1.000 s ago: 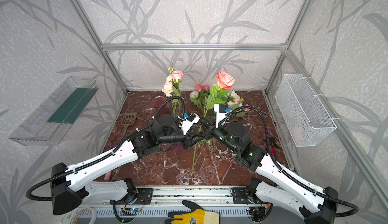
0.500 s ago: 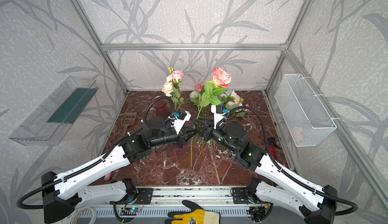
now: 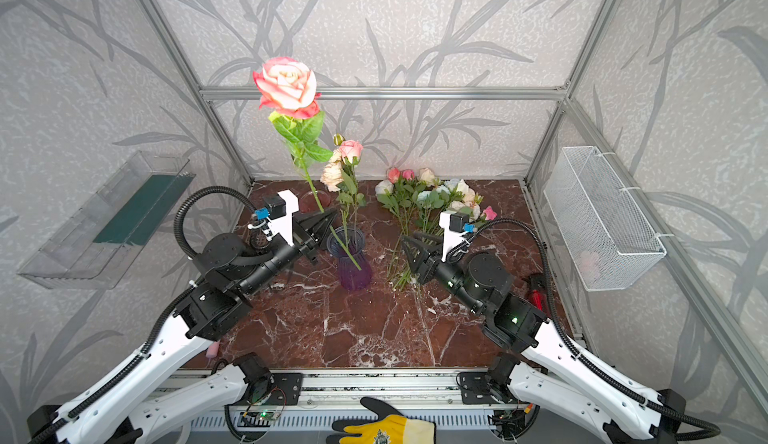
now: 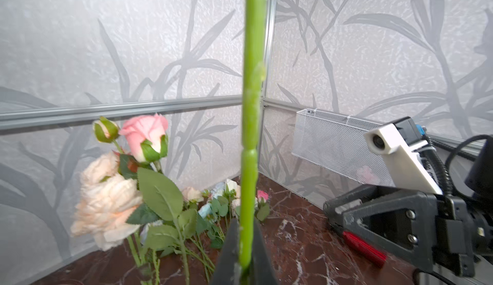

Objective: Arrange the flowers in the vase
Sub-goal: 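Lower the coral rose into the purple vase with the left gripper while right withdraws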

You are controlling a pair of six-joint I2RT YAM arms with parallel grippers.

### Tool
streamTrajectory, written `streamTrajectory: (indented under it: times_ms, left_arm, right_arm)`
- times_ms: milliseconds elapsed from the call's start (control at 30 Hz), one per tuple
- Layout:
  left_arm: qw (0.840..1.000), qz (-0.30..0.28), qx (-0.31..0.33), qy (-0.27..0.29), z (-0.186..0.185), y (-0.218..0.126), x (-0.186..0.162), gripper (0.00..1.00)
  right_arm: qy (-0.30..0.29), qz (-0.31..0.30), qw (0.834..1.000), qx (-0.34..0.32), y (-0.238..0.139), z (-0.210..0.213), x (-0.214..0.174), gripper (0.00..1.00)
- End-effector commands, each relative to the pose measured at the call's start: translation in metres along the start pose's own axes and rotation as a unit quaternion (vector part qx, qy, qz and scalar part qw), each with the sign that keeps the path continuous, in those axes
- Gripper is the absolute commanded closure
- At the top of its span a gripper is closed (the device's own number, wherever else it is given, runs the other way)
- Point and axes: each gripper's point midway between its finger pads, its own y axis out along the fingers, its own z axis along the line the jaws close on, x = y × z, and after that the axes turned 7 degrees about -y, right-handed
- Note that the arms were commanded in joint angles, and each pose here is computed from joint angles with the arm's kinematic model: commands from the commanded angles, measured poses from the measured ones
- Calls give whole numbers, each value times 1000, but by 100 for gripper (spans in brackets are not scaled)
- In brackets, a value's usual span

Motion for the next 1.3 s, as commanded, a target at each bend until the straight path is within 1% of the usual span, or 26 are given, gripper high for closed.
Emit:
streamTrajectory:
  times_ms: [0,133,300,433,567,733,833,967,1067,1133,1233,1267]
  left_arm:
    - [996,-19,62,58,20,5,17,100]
    - [993,-16,93,65,32,15,11,100]
    - [994,-18,92,59,34,22,7,100]
    - [992,-5,104,67,40,28,-1,100]
    - [991,29,115,64,49,36,-29,100]
    - [989,61,131,24,62,41,-66,100]
    - [986,102,135,5,67,43,-93,100]
    - [982,126,138,-8,71,40,-116,99]
    - [980,142,141,-12,72,38,-127,87]
    - [979,150,139,-12,71,35,-130,82]
    - [978,155,137,-11,70,30,-130,68]
    - [978,156,136,-12,70,28,-130,68]
  right_arm:
    - [-12,-11,1000,-19,-4,-8,1,56]
    - [-15,-14,1000,-24,-7,-11,0,56]
    - [-21,-17,999,-30,-16,-14,3,56]
    - [-25,-20,999,-35,-20,-16,4,56]
    - [-26,-15,999,-37,-18,-18,0,56]
    - [-27,-6,999,-44,-16,-22,-6,55]
    - [-25,0,998,-51,-12,-26,-10,55]
    - [-20,11,999,-49,-6,-28,-14,54]
    - [-16,15,998,-51,-3,-30,-15,54]
    - [-14,18,998,-53,-3,-31,-17,54]
    - [-10,21,998,-54,-2,-33,-20,54]
    - [-9,22,998,-54,-1,-33,-20,54]
